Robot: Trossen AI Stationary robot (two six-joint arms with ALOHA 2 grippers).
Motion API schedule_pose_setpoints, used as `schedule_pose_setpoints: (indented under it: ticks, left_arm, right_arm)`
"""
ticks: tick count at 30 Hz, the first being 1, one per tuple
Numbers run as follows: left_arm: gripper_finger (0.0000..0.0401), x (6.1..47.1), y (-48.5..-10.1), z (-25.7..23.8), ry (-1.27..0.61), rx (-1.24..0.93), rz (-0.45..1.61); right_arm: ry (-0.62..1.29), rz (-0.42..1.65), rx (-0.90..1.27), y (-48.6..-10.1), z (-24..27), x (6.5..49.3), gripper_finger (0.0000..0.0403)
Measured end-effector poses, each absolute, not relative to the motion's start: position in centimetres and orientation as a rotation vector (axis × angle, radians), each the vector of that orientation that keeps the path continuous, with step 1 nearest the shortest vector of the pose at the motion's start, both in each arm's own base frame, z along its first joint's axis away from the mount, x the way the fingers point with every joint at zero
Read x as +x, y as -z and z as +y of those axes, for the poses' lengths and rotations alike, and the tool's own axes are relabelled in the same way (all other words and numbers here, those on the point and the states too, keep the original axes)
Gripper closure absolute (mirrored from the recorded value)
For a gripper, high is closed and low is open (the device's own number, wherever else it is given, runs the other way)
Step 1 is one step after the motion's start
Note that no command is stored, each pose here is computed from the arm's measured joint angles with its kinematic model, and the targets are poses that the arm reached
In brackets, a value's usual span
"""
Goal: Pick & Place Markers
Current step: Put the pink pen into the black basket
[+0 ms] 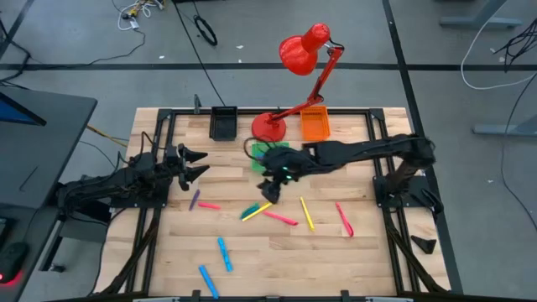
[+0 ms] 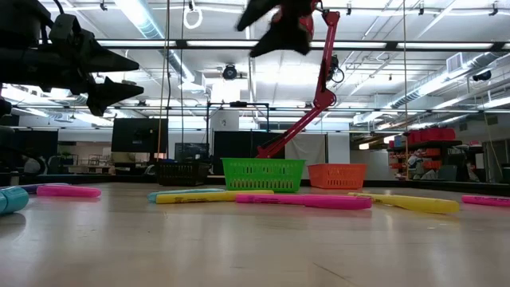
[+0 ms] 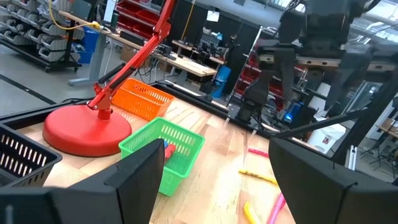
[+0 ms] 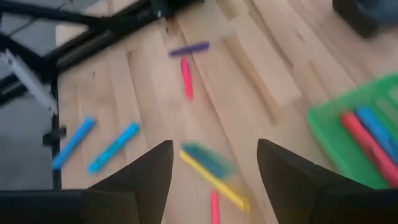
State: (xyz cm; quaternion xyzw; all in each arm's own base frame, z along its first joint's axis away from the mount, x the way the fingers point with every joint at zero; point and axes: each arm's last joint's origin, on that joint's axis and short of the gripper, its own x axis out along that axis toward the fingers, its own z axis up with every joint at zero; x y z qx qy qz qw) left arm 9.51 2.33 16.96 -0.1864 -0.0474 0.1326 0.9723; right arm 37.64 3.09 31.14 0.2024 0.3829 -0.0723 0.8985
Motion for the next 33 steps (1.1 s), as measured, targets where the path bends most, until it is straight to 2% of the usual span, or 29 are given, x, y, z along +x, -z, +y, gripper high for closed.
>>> schedule_pose_setpoints:
  ticks: [8, 20, 26, 33]
  left_arm:
    - [0.0105, 9.5, -17.0, 2.3, -0.268, -0.376, -0.096]
    - [0.0105, 9.5, -17.0, 2.3, -0.268, -0.376, -0.096]
    - [0.0105, 9.5, -17.0, 2.3, -0.268, -0.376, -0.095]
    - [0.0105, 9.5, -17.0, 2.3, -0.267, -0.376, -0.095]
  right_arm:
    - [0.158, 0.915, 0.366, -32.2, 4.4, 30.0, 0.0167]
    - [0.233, 0.826, 0.546, -33.5, 3.0, 19.9, 0.0167]
    - [0.291, 0.869, 0.549, -33.8, 2.6, 17.7, 0.0167]
    - [0.324, 0.854, 0.626, -33.9, 2.6, 17.6, 0.0167]
